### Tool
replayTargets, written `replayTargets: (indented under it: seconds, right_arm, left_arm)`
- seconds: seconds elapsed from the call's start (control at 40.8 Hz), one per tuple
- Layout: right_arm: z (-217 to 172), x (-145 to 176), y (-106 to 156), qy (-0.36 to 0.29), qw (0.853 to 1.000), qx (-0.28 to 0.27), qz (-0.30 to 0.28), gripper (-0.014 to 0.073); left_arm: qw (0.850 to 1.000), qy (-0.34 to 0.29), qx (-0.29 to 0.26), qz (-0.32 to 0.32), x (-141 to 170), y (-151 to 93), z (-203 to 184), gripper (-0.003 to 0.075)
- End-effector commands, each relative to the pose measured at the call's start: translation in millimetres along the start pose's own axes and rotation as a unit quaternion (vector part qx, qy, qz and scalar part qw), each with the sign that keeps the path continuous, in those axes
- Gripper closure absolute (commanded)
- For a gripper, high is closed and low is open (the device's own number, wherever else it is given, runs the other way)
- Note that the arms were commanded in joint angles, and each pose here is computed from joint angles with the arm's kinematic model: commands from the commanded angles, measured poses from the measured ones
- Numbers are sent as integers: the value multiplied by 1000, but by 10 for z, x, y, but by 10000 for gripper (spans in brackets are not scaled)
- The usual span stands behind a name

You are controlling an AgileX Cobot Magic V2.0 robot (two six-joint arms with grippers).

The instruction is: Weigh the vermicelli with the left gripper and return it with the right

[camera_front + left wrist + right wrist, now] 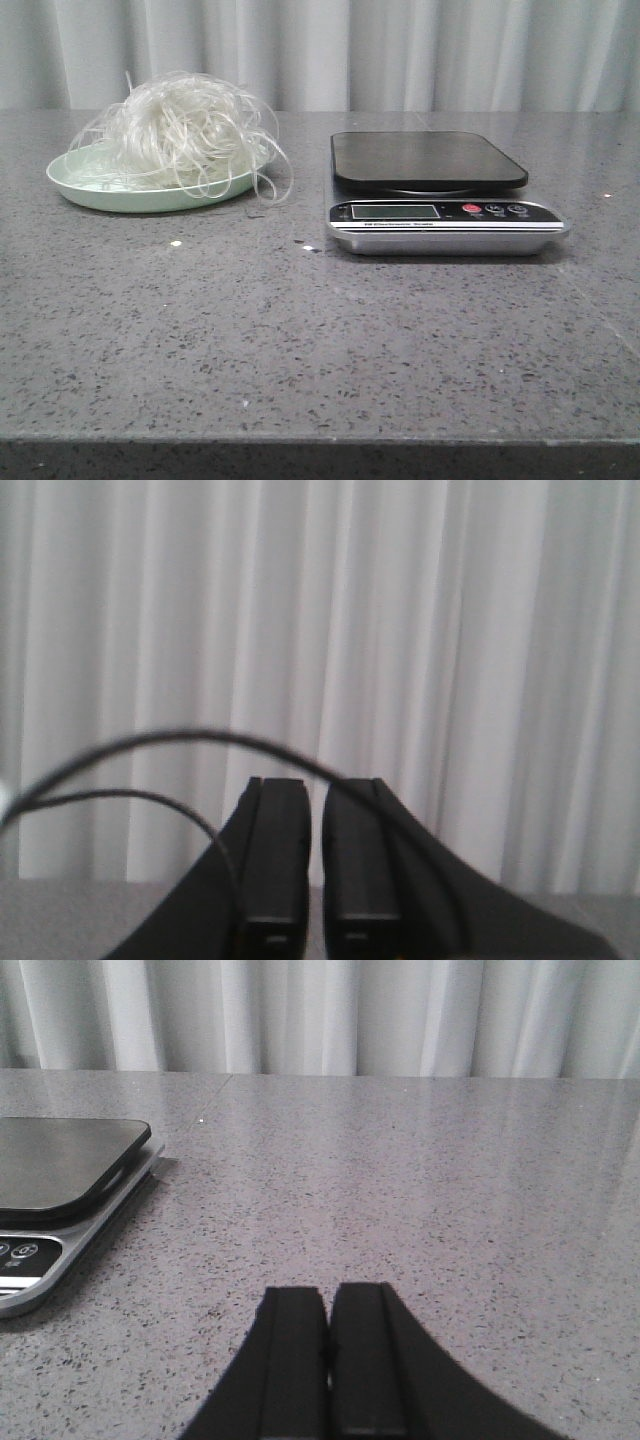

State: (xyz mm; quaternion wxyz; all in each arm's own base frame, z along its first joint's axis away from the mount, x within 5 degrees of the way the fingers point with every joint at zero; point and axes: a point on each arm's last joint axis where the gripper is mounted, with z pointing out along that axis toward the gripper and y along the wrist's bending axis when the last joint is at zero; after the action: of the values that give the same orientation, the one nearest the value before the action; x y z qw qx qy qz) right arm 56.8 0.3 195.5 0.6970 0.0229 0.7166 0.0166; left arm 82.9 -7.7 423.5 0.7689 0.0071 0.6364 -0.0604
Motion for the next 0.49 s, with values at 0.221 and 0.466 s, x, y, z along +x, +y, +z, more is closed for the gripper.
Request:
replayTargets:
  seconds: [0.221,0.466]
  right_arm:
    - [-21,-108,-13,-52,999,9,-3,444]
    - [-21,-108,-13,-52,999,9,-3,444]
  left_arm:
    - [993,94,73,-18,-46,-229,862,194]
    - [965,234,115,35,127,-396,1421,182]
